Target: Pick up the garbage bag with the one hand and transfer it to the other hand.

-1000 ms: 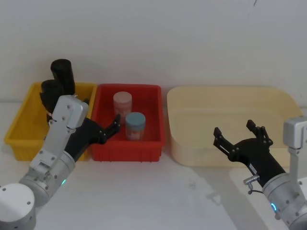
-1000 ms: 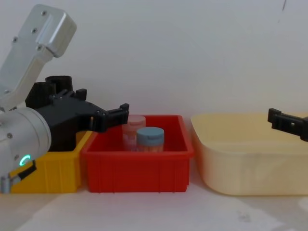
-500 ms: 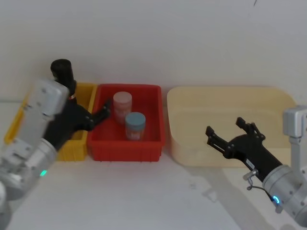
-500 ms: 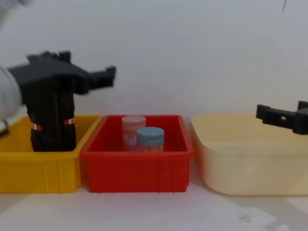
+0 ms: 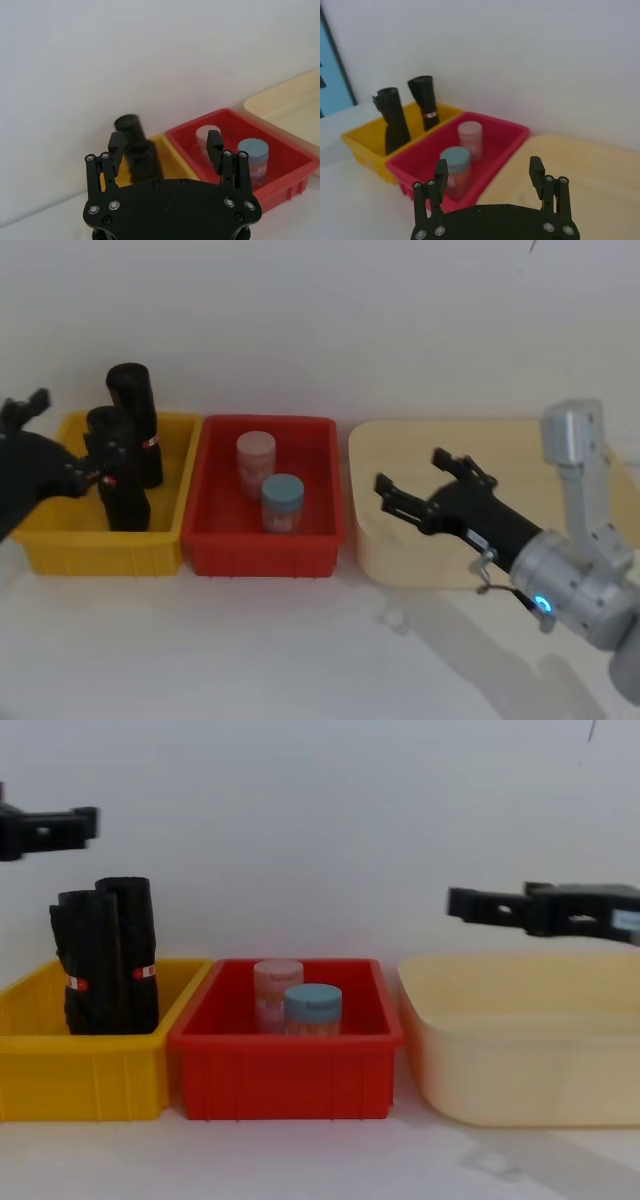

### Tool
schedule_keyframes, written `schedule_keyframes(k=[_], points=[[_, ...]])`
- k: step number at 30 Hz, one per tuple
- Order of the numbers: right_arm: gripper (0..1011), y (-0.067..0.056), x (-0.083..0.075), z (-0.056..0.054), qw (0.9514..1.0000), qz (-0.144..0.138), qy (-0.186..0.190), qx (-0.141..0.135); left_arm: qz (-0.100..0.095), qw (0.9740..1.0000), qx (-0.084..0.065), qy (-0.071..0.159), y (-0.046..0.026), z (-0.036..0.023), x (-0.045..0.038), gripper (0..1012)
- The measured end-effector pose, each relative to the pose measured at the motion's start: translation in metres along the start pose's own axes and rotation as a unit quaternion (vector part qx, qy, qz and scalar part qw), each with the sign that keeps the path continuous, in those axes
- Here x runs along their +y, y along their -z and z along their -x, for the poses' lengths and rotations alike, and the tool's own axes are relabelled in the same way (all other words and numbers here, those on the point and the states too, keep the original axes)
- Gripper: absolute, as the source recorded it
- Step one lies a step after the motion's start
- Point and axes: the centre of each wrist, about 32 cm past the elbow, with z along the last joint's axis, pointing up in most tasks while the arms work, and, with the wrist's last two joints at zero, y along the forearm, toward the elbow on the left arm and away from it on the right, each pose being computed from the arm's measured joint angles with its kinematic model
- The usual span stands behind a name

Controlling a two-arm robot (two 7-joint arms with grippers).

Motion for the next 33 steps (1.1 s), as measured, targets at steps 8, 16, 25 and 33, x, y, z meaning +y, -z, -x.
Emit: schedule_keyframes(k=[8,16,25,33], points=[[1001,-0.012,0.026,-0.001,0.9995,-0.001,-0.032,-0.001,-0.026,0.9991,0.032,-0.012,0.0014,-0.0254,0.0078,1001],[1001,-0.016,0.044,-0.003,0.9988,0.001,-0.049,0.002,-0.04,0.9985,0.034,-0.012,0.0092,-0.0373,0.0045,1001],[1001,-0.018,0.061,-0.002,0.9978,0.005,-0.066,0.003,-0.04,0.9986,0.035,0.0,0.0236,-0.0427,-0.0093,1001],[1001,-0.02,0.074,0.002,0.9967,0.008,-0.081,0.001,-0.041,0.9982,0.045,0.004,0.0371,-0.0457,-0.0215,1001]])
